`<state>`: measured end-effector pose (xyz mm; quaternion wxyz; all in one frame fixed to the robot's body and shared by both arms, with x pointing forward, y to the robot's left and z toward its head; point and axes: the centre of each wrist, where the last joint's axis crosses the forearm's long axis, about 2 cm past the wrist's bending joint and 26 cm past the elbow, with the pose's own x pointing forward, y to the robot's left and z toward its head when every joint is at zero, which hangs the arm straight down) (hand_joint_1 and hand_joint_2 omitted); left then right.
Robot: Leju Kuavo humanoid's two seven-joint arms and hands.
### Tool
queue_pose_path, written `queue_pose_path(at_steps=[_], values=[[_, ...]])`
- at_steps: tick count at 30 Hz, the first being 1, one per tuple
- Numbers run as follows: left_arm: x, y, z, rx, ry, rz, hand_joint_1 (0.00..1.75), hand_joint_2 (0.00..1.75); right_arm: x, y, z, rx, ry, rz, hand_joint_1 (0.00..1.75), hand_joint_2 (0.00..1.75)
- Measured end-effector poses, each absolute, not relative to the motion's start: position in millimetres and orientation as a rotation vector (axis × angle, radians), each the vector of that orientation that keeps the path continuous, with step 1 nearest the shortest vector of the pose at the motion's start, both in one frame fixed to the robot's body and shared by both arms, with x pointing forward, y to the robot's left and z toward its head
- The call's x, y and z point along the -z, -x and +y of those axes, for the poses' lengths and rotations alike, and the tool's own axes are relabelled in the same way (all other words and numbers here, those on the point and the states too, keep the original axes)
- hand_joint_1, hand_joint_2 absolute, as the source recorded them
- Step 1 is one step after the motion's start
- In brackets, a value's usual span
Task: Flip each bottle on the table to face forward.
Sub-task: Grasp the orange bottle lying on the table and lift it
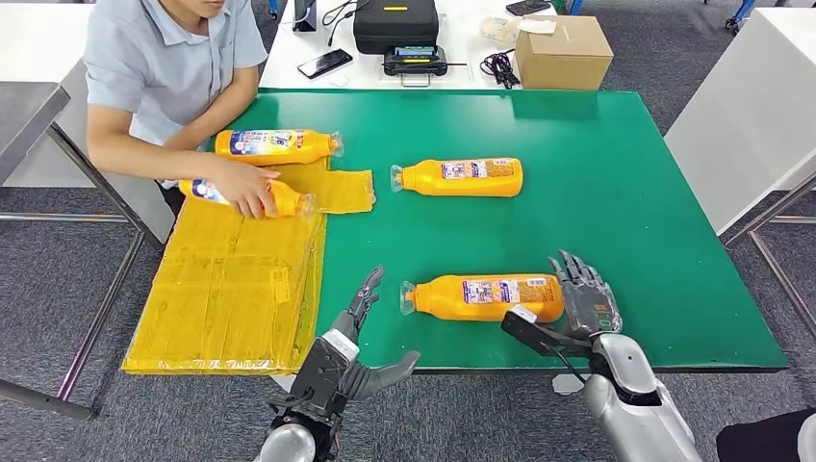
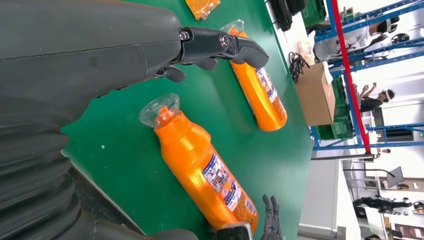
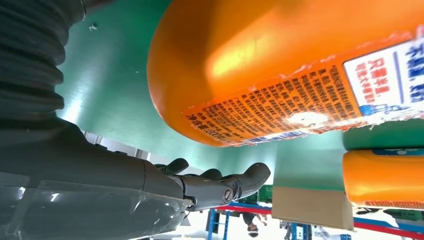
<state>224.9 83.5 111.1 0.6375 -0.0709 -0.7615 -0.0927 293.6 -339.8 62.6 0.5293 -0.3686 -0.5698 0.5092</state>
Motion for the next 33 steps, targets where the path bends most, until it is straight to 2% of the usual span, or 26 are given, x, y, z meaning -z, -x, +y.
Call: queue_pose_path(at_steps=[16,33], values=[[-110.3,-224.8,83.5,0.244,0.141,-1.742,0.00,1.75,-61.4,-291.4,-318.2,-1.290,0.798,-1.375,0.00,1.75],[-107.9,-224.0,82.9,0.260,0.145,-1.733,0.00,1.75,-62.6,-290.6,-314.0,-1.305,0.775,-1.377,0.00,1.75]])
